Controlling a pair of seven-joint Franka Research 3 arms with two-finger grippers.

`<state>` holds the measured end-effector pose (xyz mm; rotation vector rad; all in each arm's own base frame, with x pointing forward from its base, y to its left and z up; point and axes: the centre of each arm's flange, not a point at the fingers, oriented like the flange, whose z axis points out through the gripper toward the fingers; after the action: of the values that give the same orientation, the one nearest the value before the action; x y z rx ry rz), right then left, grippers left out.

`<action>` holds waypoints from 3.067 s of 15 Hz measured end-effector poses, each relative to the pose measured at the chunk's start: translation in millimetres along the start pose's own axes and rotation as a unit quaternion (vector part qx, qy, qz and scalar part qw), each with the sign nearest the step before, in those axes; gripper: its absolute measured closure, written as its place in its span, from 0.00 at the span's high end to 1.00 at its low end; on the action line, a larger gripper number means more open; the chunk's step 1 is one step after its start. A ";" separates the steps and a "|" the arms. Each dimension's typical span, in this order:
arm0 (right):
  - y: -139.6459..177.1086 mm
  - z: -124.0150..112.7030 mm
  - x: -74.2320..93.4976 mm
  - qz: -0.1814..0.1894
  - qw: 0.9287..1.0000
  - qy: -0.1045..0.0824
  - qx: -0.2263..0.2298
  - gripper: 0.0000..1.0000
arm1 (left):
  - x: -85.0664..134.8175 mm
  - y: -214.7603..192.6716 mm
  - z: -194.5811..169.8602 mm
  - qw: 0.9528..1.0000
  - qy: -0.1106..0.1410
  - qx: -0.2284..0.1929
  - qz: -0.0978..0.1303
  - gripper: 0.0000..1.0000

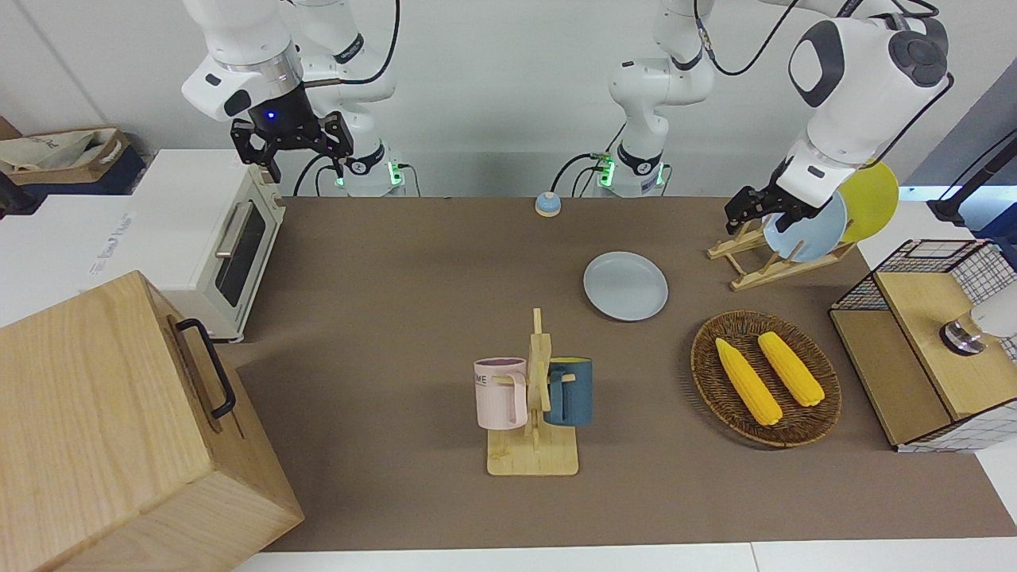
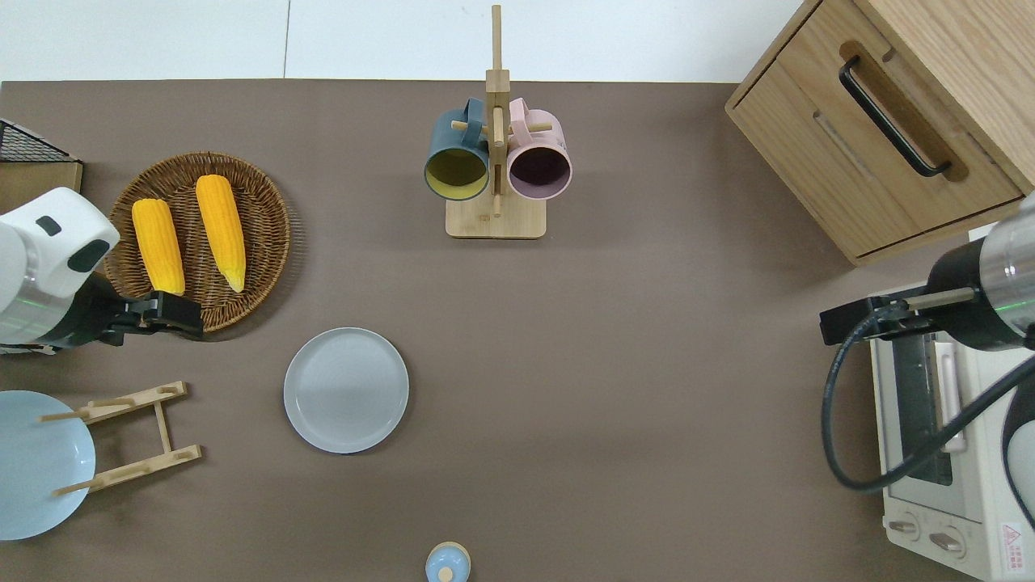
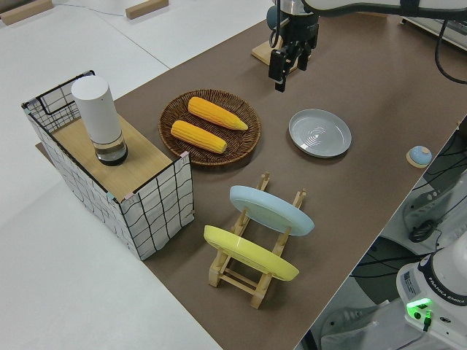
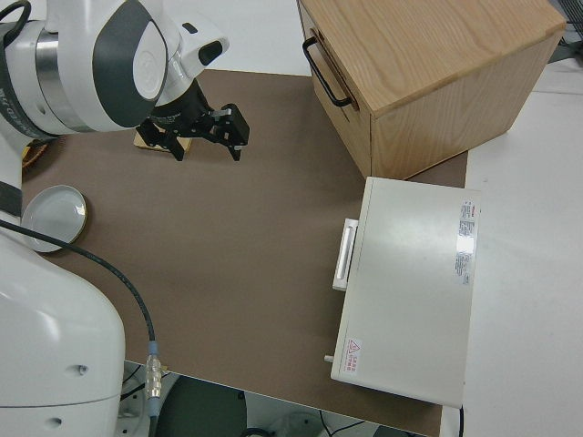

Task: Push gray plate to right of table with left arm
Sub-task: 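Move the left gripper down to the near edge of the gray plate, then push the gray plate with the left gripper away from the basket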

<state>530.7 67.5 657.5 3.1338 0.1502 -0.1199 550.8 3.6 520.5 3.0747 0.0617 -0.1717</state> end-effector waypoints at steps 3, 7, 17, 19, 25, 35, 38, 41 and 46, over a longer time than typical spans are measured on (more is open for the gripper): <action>0.0 0.0 0.0 0.000 1.000 0.000 0.000 0.99 | -14.7 6.5 50.9 1.000 0.011 0.001 0.006 0.99; 0.0 0.0 0.0 0.000 1.000 0.000 0.000 0.99 | -36.3 27.1 116.9 1.000 0.016 0.007 0.013 0.99; 0.0 0.0 0.0 0.000 1.000 0.000 0.000 0.99 | -72.5 30.7 219.4 1.000 0.022 0.013 0.005 0.99; 0.0 0.0 0.0 0.000 1.000 0.000 0.000 0.99 | -71.0 30.3 225.1 1.000 0.022 0.013 0.004 0.97; 0.0 0.0 0.0 0.000 1.000 0.000 0.000 0.99 | -66.3 37.3 239.4 0.999 0.026 0.010 -0.021 0.57; 0.0 0.0 0.0 0.000 1.000 0.000 0.000 0.99 | -66.3 45.3 232.6 0.999 0.034 0.006 -0.028 0.08; 0.0 0.0 0.0 0.000 1.000 0.000 0.000 0.99 | -66.4 45.8 230.0 0.999 0.037 0.004 -0.030 0.04; 0.0 0.0 0.0 0.000 1.000 0.000 0.000 0.99 | -66.0 67.2 230.1 0.998 0.037 -0.014 -0.045 0.04; 0.0 0.0 0.0 0.000 1.000 0.000 0.000 0.99 | -69.2 154.6 238.0 0.997 0.046 -0.029 -0.057 0.04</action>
<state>530.7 67.5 657.5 3.1338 0.1502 -0.1199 462.6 -168.2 301.4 3.0206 0.2439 -0.0319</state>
